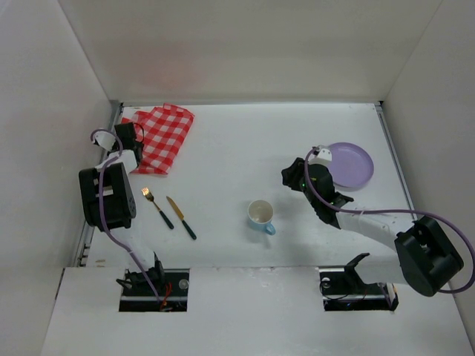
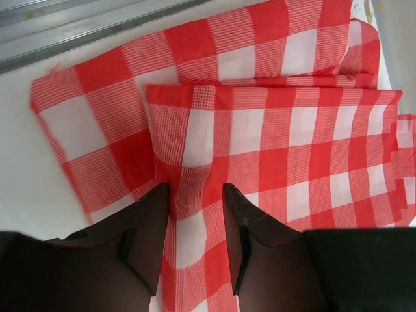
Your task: Set the dinner table for one person
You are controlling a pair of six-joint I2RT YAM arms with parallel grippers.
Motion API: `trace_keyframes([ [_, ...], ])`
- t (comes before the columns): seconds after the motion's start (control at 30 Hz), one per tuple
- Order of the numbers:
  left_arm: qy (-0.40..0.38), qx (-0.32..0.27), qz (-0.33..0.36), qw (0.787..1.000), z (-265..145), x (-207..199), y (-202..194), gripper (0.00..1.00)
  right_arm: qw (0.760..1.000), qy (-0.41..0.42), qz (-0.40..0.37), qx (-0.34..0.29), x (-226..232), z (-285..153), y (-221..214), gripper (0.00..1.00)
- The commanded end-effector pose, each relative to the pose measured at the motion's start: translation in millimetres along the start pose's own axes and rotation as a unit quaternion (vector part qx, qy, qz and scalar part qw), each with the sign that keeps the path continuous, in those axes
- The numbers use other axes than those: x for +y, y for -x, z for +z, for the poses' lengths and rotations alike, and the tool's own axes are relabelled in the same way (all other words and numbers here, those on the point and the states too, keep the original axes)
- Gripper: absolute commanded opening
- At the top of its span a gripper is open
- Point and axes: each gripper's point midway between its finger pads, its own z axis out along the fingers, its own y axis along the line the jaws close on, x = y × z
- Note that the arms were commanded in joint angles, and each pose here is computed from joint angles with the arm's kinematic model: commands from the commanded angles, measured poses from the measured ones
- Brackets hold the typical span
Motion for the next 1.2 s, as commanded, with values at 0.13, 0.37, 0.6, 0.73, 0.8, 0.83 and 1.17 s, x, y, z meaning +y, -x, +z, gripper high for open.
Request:
trace_keyframes([
  [0.13,-0.010,0.047,0.021,0.999,9,-10,-23,0.27,0.999,0.029,0.004,-0.024,21,1,21,0.51],
  [0.37,-0.066,0.107,0.025,0.992,-12,-44,-91,0.13,0.999,0.030,0.005,-0.029,20,-1,23,0.51],
  [0.6,-0.168,0.180,0.081,0.966,-77,-106,-199,0.08,0.999,0.031,0.008,-0.035,19,-5,27,0.52],
  [0.73,-0.195,0.211,0.110,0.952,-113,-113,-248,0.07,0.999,0.030,0.012,-0.040,17,-6,30,0.53],
  [0.8,-0.207,0.220,0.118,0.946,-129,-110,-263,0.06,0.999,0.031,0.012,-0.041,17,-8,31,0.53],
  [0.83,-0.209,0.223,0.120,0.945,-136,-105,-269,0.06,0.998,0.032,0.013,-0.043,18,-8,32,0.54],
  [1.17,-0.245,0.195,0.137,0.940,-185,-76,-255,0.24,0.999,0.030,0.009,-0.037,18,-5,28,0.54],
])
